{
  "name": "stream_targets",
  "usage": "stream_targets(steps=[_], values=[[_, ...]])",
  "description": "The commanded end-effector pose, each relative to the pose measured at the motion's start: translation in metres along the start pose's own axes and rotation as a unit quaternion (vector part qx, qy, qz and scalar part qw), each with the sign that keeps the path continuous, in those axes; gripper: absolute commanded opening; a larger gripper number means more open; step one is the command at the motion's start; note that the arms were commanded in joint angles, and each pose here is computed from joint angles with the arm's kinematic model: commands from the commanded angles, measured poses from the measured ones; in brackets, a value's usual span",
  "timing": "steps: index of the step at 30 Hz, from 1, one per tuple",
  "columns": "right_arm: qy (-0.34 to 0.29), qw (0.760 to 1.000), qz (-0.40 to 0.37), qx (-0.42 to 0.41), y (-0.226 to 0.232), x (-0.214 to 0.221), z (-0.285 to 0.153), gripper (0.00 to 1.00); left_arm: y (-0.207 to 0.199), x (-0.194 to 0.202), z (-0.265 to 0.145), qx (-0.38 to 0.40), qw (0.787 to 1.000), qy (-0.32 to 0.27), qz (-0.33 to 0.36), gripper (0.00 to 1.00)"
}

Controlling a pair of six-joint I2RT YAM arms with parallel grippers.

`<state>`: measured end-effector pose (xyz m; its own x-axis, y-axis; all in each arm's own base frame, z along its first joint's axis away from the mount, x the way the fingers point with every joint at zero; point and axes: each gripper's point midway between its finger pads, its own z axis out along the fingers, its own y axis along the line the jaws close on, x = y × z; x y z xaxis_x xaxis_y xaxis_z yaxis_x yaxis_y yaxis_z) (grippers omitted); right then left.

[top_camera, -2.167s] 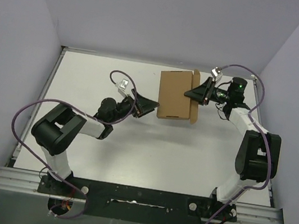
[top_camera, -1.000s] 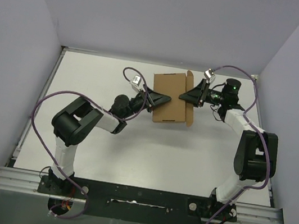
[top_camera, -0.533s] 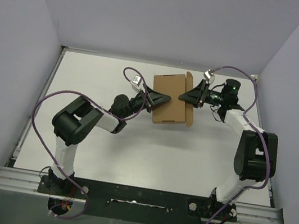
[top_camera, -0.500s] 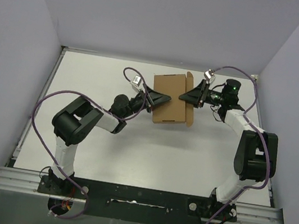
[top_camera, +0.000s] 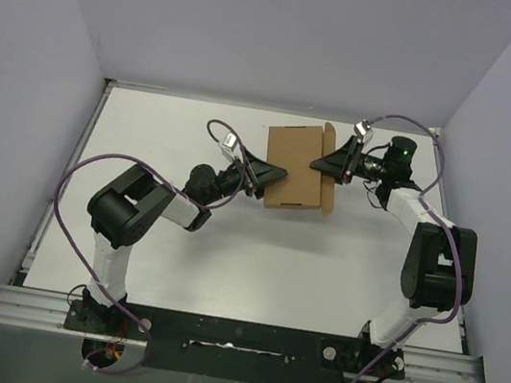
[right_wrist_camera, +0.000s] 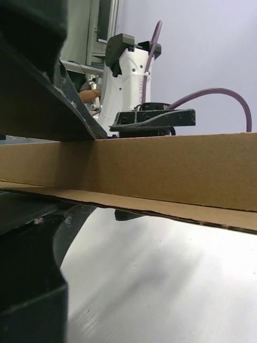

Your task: Fold the paper box

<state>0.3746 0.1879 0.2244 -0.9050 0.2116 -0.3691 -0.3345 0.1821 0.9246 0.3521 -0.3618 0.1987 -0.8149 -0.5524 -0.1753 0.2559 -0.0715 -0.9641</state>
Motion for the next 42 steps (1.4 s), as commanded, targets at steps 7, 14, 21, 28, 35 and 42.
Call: stream_targets(steps=[7,14,21,28,35,42], values=[[0.020,0.999,-0.045,-0.021,0.024,0.007,0.006,0.34,-0.048,0.002,0.007,0.089,0.995,0.027,0.021,0.41],[0.020,0.998,-0.047,-0.021,0.023,0.007,0.006,0.36,-0.051,0.001,0.009,0.094,0.995,0.031,0.017,0.21],[0.018,0.997,-0.067,-0.023,0.025,0.005,0.002,0.61,-0.055,-0.002,0.006,0.095,0.995,0.029,0.011,0.17],[0.008,0.994,-0.105,-0.022,0.029,0.000,-0.011,0.79,-0.060,-0.010,0.001,0.096,0.995,0.025,0.004,0.15],[-0.012,0.976,-0.218,-0.013,0.054,-0.007,-0.047,0.85,-0.059,-0.024,-0.010,0.089,0.996,0.021,-0.005,0.15],[0.067,0.858,-0.509,0.019,0.064,0.035,-0.058,0.84,-0.061,-0.033,-0.015,0.088,0.996,0.030,-0.018,0.15]])
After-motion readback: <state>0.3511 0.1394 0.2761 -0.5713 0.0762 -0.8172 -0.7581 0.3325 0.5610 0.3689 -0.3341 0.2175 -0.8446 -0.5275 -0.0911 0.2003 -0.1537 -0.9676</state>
